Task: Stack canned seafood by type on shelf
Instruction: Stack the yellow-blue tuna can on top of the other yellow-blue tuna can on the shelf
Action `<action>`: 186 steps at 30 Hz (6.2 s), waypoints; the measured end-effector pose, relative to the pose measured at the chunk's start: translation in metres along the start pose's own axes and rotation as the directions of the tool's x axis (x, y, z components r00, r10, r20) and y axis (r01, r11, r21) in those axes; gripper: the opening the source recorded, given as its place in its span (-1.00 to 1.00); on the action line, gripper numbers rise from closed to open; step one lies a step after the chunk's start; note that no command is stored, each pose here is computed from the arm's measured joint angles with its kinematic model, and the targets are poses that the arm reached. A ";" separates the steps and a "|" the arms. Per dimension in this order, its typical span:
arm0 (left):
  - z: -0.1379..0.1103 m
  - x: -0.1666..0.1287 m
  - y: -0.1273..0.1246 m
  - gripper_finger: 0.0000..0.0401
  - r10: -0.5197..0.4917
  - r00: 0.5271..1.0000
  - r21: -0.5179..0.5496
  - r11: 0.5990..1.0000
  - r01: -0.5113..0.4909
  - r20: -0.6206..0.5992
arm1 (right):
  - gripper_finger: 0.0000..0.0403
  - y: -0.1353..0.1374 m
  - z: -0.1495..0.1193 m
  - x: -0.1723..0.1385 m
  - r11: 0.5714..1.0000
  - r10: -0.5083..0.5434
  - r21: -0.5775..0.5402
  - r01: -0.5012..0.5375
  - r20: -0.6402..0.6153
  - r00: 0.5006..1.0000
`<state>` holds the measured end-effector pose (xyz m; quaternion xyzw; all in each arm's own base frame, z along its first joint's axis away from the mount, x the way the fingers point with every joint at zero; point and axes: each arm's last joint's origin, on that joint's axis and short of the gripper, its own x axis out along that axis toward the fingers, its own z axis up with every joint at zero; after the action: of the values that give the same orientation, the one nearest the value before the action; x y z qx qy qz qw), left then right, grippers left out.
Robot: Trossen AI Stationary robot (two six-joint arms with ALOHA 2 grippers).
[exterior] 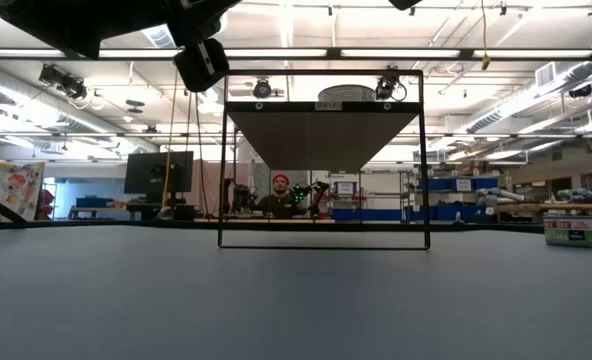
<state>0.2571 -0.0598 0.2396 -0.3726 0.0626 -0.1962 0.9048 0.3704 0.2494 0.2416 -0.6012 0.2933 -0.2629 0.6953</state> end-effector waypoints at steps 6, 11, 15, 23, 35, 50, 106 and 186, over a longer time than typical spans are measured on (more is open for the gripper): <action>0.000 0.000 -0.002 -0.29 -0.022 1.000 0.016 1.000 0.022 -0.013 | 0.60 -0.006 0.004 -0.002 0.998 -0.045 -0.043 0.044 -0.028 0.999; 0.002 -0.003 -0.006 -0.29 -0.052 0.999 0.018 0.998 0.052 -0.018 | 0.62 -0.010 0.005 -0.001 0.994 -0.094 -0.066 0.088 -0.085 0.992; 0.008 -0.007 -0.011 -0.29 -0.054 0.998 0.029 0.998 0.054 0.020 | 0.59 -0.010 0.005 -0.001 0.995 -0.090 -0.054 0.086 -0.080 0.993; 0.027 -0.026 -0.011 -0.29 0.023 0.997 0.026 0.999 -0.025 0.080 | 0.26 -0.010 0.004 0.003 0.995 -0.089 0.024 0.092 -0.087 0.992; 0.075 -0.055 0.016 -0.29 0.237 0.959 -0.042 0.971 -0.234 0.156 | -0.95 -0.009 0.002 0.010 0.994 -0.086 0.066 0.092 -0.098 0.991; 0.128 -0.085 0.039 -0.29 0.399 0.893 -0.077 0.917 -0.392 0.209 | -0.99 0.022 -0.021 -0.003 0.930 0.235 0.280 -0.237 0.041 0.971; 0.144 -0.101 0.116 0.02 0.493 0.845 -0.141 0.869 -0.473 0.205 | -0.99 0.032 -0.047 -0.010 0.785 0.436 0.513 -0.346 -0.062 0.898; -0.010 -0.039 0.081 0.45 0.981 0.127 0.419 0.178 -0.890 -0.148 | -0.95 0.035 -0.050 -0.002 0.699 0.585 0.561 -0.445 -0.088 0.807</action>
<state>0.2434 0.0018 0.1740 -0.0946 0.4376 0.3443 0.8252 0.3332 0.2211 0.2018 -0.2457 0.4581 -0.2006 0.8304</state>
